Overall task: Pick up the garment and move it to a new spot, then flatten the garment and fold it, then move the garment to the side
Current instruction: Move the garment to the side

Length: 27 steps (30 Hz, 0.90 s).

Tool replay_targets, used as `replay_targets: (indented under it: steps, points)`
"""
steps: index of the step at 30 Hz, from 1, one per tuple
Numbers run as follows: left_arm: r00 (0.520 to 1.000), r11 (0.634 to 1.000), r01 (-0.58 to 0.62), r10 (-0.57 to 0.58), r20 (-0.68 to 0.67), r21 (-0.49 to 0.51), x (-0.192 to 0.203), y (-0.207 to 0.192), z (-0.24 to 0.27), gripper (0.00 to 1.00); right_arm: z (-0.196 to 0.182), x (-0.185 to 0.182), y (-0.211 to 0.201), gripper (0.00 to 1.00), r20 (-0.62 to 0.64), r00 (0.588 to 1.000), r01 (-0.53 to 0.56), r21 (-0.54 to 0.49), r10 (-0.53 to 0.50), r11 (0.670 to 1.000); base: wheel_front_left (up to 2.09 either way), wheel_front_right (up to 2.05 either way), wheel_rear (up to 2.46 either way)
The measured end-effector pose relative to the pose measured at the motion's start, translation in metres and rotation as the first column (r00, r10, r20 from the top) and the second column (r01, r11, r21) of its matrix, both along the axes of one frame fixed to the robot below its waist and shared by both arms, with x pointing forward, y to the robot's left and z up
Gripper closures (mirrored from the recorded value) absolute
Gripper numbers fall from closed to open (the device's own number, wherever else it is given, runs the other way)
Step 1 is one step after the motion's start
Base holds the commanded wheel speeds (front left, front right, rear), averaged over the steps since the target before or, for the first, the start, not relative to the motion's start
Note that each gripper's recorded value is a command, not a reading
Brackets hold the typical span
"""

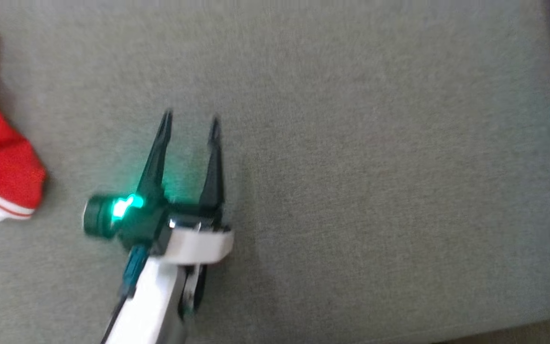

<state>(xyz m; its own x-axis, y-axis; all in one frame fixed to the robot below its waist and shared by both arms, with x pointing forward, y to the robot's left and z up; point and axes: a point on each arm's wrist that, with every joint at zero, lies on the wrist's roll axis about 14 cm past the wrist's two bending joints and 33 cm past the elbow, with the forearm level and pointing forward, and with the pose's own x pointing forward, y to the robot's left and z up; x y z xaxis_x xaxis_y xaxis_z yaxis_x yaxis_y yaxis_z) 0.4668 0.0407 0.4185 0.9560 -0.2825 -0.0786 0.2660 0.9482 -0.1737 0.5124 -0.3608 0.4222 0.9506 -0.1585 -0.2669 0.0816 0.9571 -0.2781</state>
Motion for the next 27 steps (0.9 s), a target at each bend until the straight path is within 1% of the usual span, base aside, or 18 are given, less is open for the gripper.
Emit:
replay_targets:
  steps: [2,5,7,9,12,16,21,24,27]
  points:
    - [0.999,1.000,-0.029,0.029,-0.018,0.010,-0.013,0.011,0.002,0.00,-0.008,-0.013,0.032,0.00,0.002,0.999,-0.040,0.062,0.040,0.997,0.00,0.00,0.00]
    - [0.997,0.997,-0.074,0.074,-0.013,0.021,-0.028,0.028,0.012,0.00,-0.014,-0.036,0.083,0.00,0.018,0.994,-0.110,0.155,0.109,0.982,0.00,0.00,0.00]
    - [0.995,0.995,-0.097,0.097,-0.001,0.027,-0.037,0.038,0.021,0.00,-0.015,-0.051,0.119,0.00,0.029,0.987,-0.161,0.215,0.159,0.963,0.00,0.00,0.00]
    - [0.992,0.991,-0.127,0.127,0.012,0.032,-0.047,0.049,0.030,0.00,-0.007,-0.065,0.155,0.00,0.065,0.976,-0.218,0.270,0.208,0.938,0.00,0.00,0.00]
    - [0.986,0.986,-0.163,0.163,0.020,0.030,-0.067,0.063,0.039,0.00,0.010,-0.086,0.190,0.00,0.129,0.962,-0.271,0.326,0.241,0.906,0.00,0.00,0.00]
    - [0.979,0.979,-0.201,0.200,0.034,0.032,-0.096,0.079,0.047,0.00,0.031,-0.115,0.212,0.00,0.200,0.949,-0.302,0.352,0.244,0.886,0.00,0.00,0.00]
    - [0.971,0.972,-0.231,0.228,0.066,0.048,-0.120,0.092,0.056,0.00,0.056,-0.137,0.219,0.00,0.275,0.928,-0.331,0.303,0.251,0.893,0.00,0.00,0.00]
    - [0.969,0.969,-0.241,0.236,0.076,0.053,-0.130,0.098,0.057,0.00,0.059,-0.148,0.225,0.00,0.287,0.920,-0.347,0.289,0.265,0.892,0.00,0.00,0.00]
    - [0.965,0.965,-0.252,0.246,0.088,0.071,-0.133,0.103,0.059,0.00,0.055,-0.155,0.228,0.00,0.280,0.922,-0.348,0.297,0.267,0.889,0.00,0.00,0.00]
